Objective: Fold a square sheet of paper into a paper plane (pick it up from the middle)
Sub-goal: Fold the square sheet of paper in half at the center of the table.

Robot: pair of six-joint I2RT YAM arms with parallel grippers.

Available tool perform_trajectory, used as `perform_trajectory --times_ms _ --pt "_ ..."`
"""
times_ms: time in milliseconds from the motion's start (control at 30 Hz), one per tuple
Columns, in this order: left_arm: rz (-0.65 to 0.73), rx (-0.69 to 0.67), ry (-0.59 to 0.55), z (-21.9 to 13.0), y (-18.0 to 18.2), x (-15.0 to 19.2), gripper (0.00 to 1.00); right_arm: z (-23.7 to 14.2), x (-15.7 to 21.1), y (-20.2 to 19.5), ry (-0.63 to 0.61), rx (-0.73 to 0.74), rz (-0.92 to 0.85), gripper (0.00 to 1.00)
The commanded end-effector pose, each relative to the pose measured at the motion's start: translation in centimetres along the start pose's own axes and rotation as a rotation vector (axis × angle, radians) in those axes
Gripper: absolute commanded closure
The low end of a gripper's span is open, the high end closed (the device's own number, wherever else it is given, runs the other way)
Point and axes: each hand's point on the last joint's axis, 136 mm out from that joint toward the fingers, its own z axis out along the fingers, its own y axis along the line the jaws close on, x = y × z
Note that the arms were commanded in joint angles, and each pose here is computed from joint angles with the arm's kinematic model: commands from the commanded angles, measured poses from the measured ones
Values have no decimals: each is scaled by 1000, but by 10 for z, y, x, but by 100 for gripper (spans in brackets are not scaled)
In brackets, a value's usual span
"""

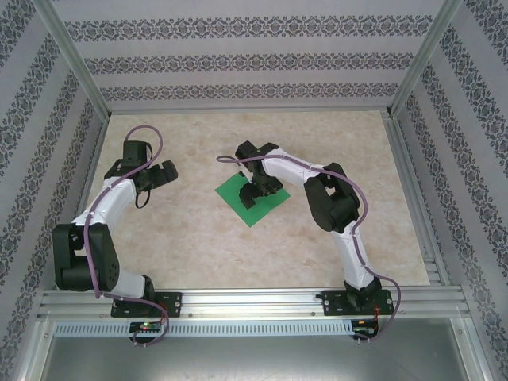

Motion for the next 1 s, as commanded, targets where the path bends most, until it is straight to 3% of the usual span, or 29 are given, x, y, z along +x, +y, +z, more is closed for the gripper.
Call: perform_trajectory --times_ms 0,233,433,500,767,833,967 --pt "-30 22 -16 -4 -3 -8 0 26 13 -2 67 22 12 18" --pt "-43 105 11 1 -15 -1 0 7 2 0 -22 -10 75 35" --pt "-79 246 56 8 -38 17 3 -31 -15 29 -167 -208 169 60" --pt "-92 292 71 10 -46 23 4 -46 -22 45 -224 -320 194 64" --pt "-85 457 102 15 -82 51 11 -118 -42 98 -447 -811 251 69" --pt "-85 501 105 15 -92 58 11 -117 -41 97 -462 -846 288 69" --pt "-76 565 106 14 -110 70 13 -81 -31 82 -407 -730 365 67"
